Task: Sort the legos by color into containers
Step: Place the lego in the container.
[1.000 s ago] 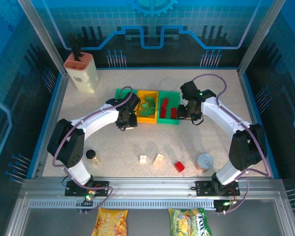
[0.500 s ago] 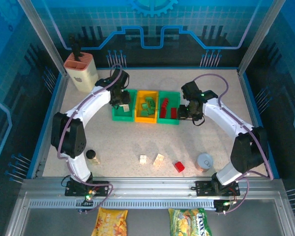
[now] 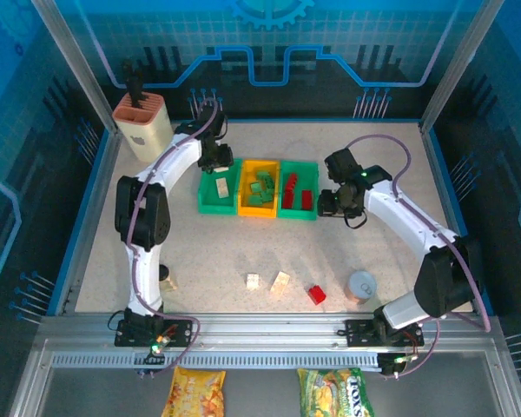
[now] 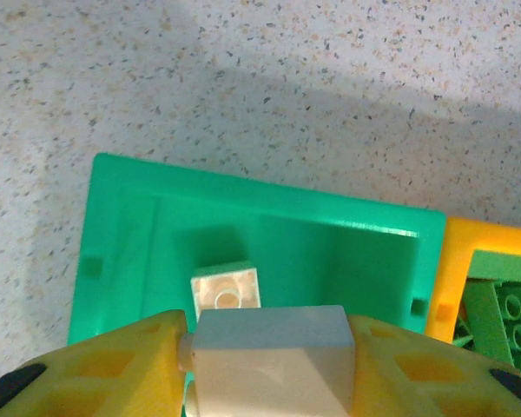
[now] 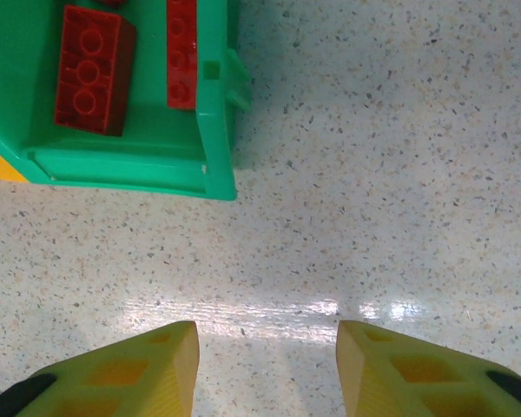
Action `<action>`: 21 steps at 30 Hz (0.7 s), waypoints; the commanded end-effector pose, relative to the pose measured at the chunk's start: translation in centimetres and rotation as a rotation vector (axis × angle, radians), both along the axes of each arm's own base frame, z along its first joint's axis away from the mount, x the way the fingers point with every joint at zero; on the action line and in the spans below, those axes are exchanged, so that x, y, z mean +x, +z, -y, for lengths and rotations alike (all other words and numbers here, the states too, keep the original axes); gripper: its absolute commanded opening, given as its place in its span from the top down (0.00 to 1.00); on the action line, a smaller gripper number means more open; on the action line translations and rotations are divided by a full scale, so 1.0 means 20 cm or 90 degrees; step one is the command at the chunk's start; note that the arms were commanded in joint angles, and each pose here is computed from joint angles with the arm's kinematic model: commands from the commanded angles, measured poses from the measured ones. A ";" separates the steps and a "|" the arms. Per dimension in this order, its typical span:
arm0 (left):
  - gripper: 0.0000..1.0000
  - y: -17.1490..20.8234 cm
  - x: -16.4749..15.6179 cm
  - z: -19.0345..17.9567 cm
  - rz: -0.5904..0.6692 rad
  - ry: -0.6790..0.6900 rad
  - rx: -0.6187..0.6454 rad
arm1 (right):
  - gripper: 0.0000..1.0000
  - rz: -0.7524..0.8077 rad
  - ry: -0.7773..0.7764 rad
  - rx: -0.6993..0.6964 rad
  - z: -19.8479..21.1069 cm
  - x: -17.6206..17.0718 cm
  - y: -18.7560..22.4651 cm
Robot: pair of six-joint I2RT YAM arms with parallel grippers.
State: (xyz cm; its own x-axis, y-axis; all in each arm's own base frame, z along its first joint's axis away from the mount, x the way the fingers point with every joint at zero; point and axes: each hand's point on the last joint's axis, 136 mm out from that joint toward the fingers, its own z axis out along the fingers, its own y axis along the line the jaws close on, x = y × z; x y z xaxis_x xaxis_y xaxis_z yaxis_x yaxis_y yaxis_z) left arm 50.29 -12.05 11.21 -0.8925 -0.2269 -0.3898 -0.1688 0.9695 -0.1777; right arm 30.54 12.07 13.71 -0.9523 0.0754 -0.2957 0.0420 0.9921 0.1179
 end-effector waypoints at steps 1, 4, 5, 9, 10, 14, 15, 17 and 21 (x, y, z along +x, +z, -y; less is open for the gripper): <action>0.52 -0.02 0.05 0.05 0.002 -0.027 -0.035 | 0.54 -0.007 -0.013 -0.008 0.03 -0.05 0.02; 0.52 -0.08 0.08 0.06 -0.008 -0.027 -0.047 | 0.53 -0.002 -0.016 -0.007 0.04 -0.06 0.05; 0.52 -0.10 0.08 0.07 -0.011 -0.025 -0.050 | 0.53 0.001 -0.018 -0.007 0.04 -0.07 0.05; 0.50 -0.15 0.08 0.07 -0.018 -0.022 -0.064 | 0.53 0.003 -0.022 -0.015 0.06 -0.08 0.06; 0.49 -0.15 0.08 0.07 -0.019 -0.020 -0.066 | 0.54 0.001 -0.022 -0.014 0.06 -0.08 0.06; 0.47 -0.16 0.07 0.08 -0.020 -0.017 -0.075 | 0.53 -0.006 -0.022 0.000 0.04 -0.08 0.06; 0.46 -0.16 0.07 0.08 -0.019 -0.017 -0.076 | 0.53 -0.007 -0.021 0.000 0.03 -0.09 0.05; 0.44 -0.16 0.06 0.08 -0.019 -0.015 -0.078 | 0.53 -0.008 -0.018 0.000 0.03 -0.08 0.05; 0.44 -0.14 0.05 0.08 -0.018 -0.015 -0.084 | 0.53 -0.009 -0.015 0.001 0.02 -0.07 0.05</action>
State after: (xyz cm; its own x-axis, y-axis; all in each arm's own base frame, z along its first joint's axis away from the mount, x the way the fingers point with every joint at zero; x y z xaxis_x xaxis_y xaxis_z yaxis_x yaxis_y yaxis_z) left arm 51.72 -13.59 7.66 -0.9089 -0.2421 -0.3395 -0.1526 0.9508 -0.2695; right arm 29.65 11.54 14.98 -0.9462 0.0967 -0.3088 0.0612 0.9906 0.1225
